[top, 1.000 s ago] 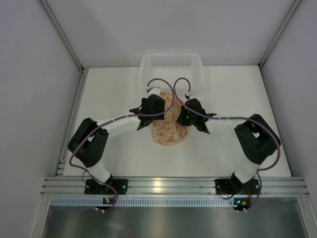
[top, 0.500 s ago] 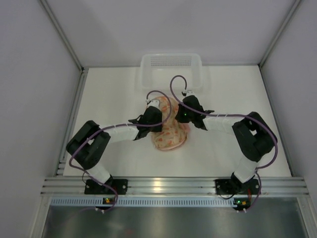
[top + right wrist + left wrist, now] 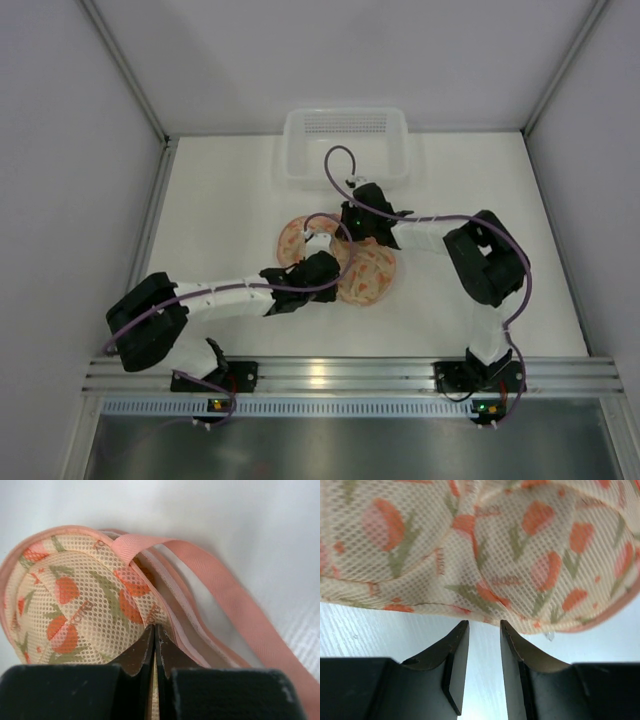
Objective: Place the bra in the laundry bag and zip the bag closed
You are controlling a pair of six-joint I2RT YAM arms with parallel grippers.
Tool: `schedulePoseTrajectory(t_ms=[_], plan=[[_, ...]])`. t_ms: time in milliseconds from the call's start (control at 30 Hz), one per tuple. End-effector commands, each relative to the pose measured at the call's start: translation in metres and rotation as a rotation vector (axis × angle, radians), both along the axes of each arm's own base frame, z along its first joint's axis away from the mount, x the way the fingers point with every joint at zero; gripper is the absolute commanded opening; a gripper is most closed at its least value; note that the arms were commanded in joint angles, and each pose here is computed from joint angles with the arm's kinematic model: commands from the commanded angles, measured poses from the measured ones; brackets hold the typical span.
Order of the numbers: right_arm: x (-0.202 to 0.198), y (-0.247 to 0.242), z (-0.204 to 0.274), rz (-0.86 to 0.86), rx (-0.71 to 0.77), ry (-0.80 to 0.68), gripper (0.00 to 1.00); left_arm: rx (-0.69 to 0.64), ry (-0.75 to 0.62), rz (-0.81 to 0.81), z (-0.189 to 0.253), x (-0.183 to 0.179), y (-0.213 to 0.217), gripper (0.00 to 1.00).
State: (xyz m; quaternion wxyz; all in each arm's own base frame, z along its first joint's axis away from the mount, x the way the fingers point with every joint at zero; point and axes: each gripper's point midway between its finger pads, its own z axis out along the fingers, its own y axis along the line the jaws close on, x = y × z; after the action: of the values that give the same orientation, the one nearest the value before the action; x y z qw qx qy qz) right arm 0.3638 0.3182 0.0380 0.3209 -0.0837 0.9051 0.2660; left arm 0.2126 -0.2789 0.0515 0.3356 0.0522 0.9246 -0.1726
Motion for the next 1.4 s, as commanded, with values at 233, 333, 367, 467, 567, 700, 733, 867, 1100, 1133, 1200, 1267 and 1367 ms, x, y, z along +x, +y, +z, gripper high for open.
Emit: schedulePoseTrajectory(t_ms=[233,333,367,467,567,700,733,867,1100,1133,1200,1267,1367], plan=[[-0.021,0.075,0.048,0.196,0.131,-0.054,0.0,0.041,-0.077,0.046,0.024,0.007,0.01,0.37],[-0.011,0.055,0.085,0.159,0.151,-0.11,0.0,0.036,-0.153,0.056,0.045,0.015,0.018,0.4],[-0.008,0.047,0.094,0.143,0.157,-0.124,0.0,0.045,-0.173,0.046,0.05,0.017,0.021,0.41],[0.006,0.005,0.125,0.069,0.164,-0.168,0.08,0.036,-0.189,0.05,0.06,0.027,0.027,0.46],[0.005,-0.045,0.148,-0.017,0.162,-0.203,0.26,0.01,-0.211,0.022,0.074,0.034,0.022,0.61],[-0.021,-0.108,0.162,-0.139,0.059,-0.273,0.61,0.044,-0.21,-0.027,0.073,0.039,0.012,0.78],[-0.029,-0.115,0.158,-0.151,0.042,-0.267,0.66,0.039,-0.203,-0.041,0.073,0.038,0.009,0.79],[-0.072,-0.147,0.127,-0.205,-0.021,-0.188,0.68,-0.052,-0.16,-0.152,0.086,0.032,-0.025,0.79],[-0.151,-0.153,0.07,-0.143,0.063,-0.103,0.62,0.009,-0.088,-0.109,0.052,0.023,-0.025,0.78],[-0.154,-0.148,0.072,-0.125,0.081,-0.137,0.61,0.026,-0.075,-0.094,0.045,0.021,-0.02,0.78],[-0.169,-0.136,0.068,-0.078,0.077,-0.187,0.61,0.062,-0.052,-0.038,0.026,0.02,-0.008,0.78],[-0.174,-0.127,0.065,-0.059,0.071,-0.201,0.58,0.097,-0.058,0.036,0.015,0.026,0.002,0.78],[-0.181,-0.113,0.053,-0.04,0.012,-0.188,0.52,0.122,-0.066,0.113,0.002,0.032,0.011,0.79]])
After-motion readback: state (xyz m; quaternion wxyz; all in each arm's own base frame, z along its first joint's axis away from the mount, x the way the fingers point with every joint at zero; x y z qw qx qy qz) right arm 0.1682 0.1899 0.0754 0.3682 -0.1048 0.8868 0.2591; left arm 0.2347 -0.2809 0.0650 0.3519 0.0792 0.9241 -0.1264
